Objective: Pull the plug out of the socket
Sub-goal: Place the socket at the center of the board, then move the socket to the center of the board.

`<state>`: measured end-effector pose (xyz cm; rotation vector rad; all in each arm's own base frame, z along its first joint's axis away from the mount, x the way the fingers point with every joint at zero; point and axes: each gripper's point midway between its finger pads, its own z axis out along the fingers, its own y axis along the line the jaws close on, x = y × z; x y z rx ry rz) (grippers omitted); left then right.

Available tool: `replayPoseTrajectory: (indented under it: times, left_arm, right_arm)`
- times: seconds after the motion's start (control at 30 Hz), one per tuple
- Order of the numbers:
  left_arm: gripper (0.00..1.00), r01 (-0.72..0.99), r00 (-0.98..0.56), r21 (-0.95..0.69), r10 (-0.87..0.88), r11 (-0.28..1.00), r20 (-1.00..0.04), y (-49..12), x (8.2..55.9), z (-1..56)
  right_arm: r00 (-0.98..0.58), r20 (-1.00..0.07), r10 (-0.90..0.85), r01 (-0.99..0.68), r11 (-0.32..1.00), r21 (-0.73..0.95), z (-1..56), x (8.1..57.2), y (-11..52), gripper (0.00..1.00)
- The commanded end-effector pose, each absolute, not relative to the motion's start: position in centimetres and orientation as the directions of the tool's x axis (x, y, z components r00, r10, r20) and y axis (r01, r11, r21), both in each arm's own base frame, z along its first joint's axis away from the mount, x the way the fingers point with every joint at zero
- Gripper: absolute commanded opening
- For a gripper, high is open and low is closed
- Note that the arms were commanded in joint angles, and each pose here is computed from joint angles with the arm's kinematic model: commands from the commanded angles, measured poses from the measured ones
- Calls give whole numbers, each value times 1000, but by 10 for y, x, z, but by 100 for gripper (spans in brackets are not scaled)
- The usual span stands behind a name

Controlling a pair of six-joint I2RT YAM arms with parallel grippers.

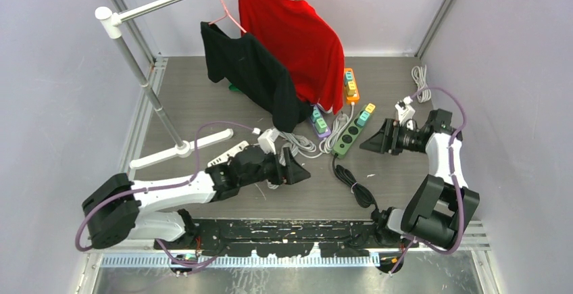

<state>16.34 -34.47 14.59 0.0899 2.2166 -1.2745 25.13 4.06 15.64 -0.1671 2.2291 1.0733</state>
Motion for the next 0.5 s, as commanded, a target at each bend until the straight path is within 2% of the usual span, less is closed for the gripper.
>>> replayPoseTrajectory:
  times: [0.0,0.17,0.3,0.47]
  left_arm:
    - [75,396,-791,-790,-264,468,-552,-380,180,176]
    - [63,316,-821,-819,-295,479,-489,-408,192,157]
    - [43,291,-833,-820,-290,492,-471,-434,202,137]
    - [40,237,-842,-813,-305,531,-445,-459,218,107]
  right_arm:
    - [-729,-650,213,-422,609,672,162,248,53,79]
    - [-726,-661,190,-413,649,639,153,252,47,78]
    - [-769,-608,198,-362,649,669,149,260,40,77]
    - [-809,-562,171,-338,647,683,147,258,36,76]
